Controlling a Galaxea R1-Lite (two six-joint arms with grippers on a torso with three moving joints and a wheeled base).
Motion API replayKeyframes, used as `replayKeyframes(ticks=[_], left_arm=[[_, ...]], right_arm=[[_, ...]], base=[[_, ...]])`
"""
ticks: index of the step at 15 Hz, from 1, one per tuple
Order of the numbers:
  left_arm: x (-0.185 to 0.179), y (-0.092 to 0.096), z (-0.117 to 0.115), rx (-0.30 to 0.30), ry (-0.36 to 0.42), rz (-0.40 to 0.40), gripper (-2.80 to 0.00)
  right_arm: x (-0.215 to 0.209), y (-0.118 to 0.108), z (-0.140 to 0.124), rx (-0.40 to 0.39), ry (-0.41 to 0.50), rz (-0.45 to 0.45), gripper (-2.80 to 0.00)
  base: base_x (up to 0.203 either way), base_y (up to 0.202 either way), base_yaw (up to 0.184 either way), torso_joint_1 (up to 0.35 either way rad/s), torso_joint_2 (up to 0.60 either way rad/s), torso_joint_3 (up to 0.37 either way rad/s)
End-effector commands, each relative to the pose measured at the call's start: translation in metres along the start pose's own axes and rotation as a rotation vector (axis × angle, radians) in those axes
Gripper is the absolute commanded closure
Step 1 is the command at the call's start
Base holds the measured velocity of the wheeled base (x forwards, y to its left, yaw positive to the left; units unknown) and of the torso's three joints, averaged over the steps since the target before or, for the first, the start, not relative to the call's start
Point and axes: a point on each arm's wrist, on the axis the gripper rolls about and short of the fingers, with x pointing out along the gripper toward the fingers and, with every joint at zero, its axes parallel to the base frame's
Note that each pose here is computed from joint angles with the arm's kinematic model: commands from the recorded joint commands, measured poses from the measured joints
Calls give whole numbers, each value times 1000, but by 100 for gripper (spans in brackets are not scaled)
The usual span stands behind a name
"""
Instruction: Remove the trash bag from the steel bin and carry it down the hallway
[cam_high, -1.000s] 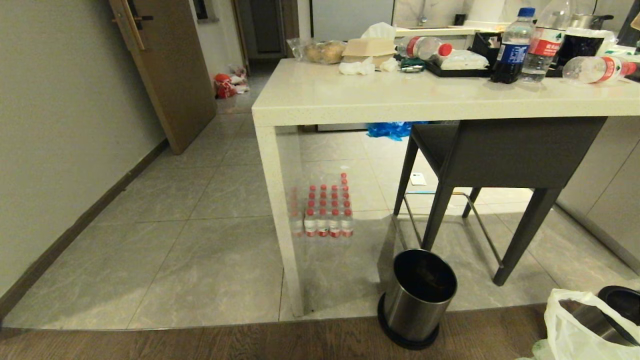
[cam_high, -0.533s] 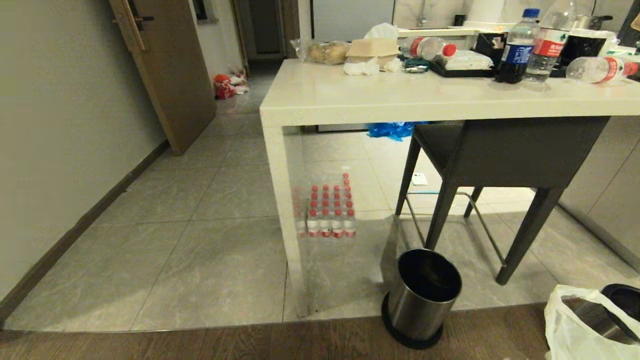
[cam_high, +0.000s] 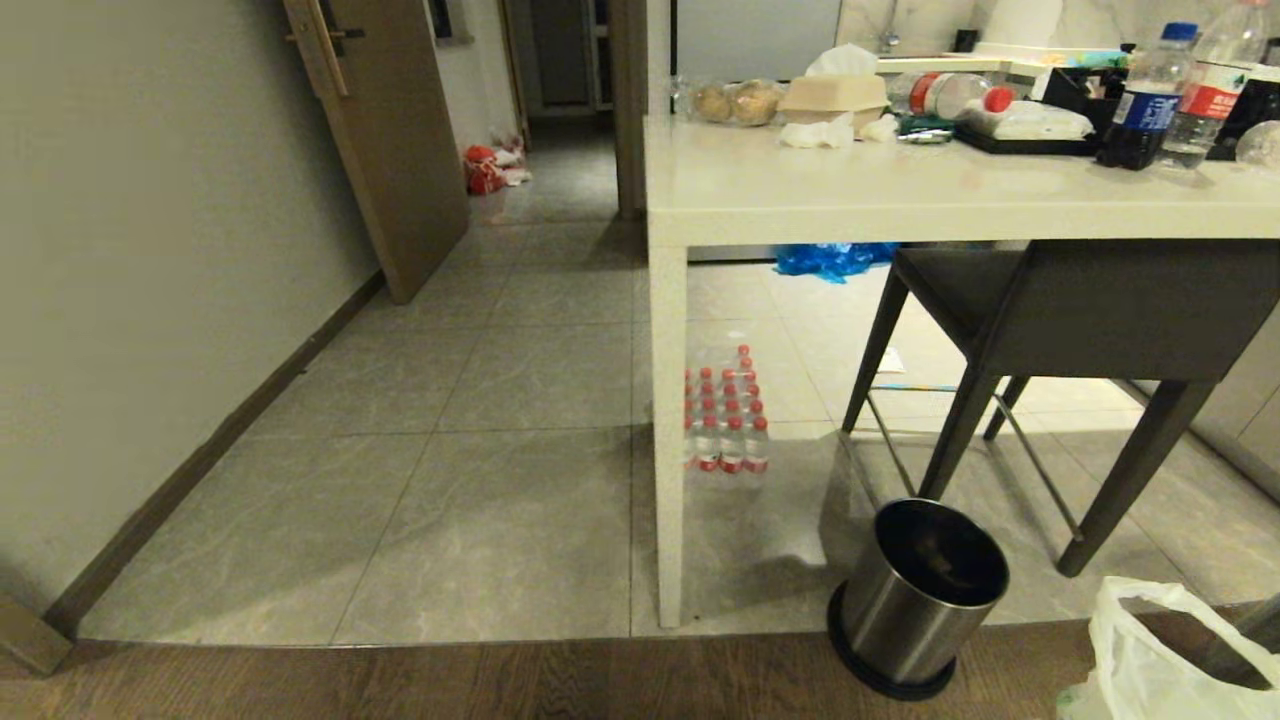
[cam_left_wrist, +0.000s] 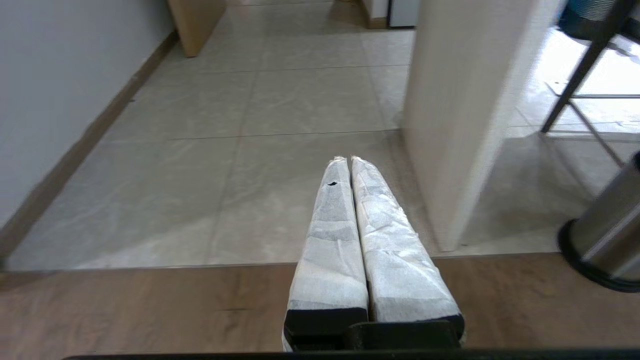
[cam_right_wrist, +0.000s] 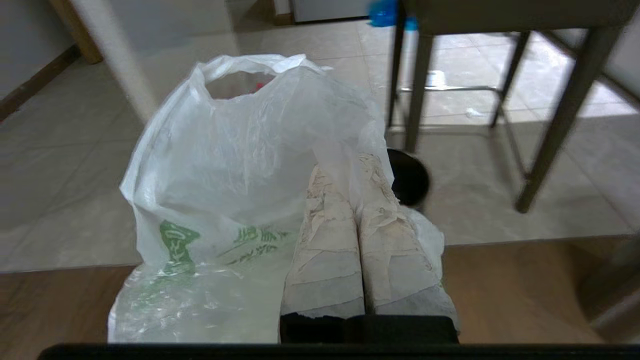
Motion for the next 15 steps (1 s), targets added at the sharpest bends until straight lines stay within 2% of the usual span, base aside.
replayKeyframes(ticks=[1,15], left_arm=[[0,0,0,0,2,0,0],[0,0,0,0,2,0,0]], right_arm=[[0,0,0,1,1,0,0],[0,0,0,1,1,0,0]], base=[[0,188,10,3,2,5],[0,191,10,2,2,2]])
